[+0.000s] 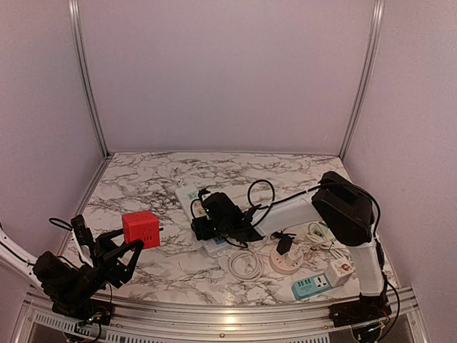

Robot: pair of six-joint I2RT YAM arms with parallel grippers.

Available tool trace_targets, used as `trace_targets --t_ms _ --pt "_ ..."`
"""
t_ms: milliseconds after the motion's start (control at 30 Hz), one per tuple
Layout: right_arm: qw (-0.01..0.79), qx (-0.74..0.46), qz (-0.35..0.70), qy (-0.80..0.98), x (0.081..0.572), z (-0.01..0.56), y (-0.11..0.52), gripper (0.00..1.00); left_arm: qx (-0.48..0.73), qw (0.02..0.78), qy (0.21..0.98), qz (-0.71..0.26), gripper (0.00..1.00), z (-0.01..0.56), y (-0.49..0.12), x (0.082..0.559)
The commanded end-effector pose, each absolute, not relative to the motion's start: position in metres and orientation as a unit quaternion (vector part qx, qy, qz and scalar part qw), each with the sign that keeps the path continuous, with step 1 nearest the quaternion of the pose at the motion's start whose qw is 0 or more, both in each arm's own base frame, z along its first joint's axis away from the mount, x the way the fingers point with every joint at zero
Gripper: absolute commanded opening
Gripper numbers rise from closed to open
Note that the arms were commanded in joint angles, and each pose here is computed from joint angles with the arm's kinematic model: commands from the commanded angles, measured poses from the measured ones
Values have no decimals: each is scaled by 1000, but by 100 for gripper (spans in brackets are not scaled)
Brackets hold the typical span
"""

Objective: Insert the plug
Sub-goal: Move the socket to the center of the board.

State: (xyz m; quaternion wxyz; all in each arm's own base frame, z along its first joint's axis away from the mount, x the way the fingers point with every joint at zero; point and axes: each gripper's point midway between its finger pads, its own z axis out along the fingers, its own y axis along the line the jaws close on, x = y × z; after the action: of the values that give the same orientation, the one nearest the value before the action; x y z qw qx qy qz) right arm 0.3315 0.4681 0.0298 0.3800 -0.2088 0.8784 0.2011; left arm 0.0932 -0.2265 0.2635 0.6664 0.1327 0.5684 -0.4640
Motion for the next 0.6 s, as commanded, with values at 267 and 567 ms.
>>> trace_targets --t_ms 267,567 --pt "350 -244 175 887 299 24 460 94 153 668 580 -439 0 226 -217 96" --pt "452 -334 222 797 264 90 476 99 153 668 580 -441 0 226 -217 96"
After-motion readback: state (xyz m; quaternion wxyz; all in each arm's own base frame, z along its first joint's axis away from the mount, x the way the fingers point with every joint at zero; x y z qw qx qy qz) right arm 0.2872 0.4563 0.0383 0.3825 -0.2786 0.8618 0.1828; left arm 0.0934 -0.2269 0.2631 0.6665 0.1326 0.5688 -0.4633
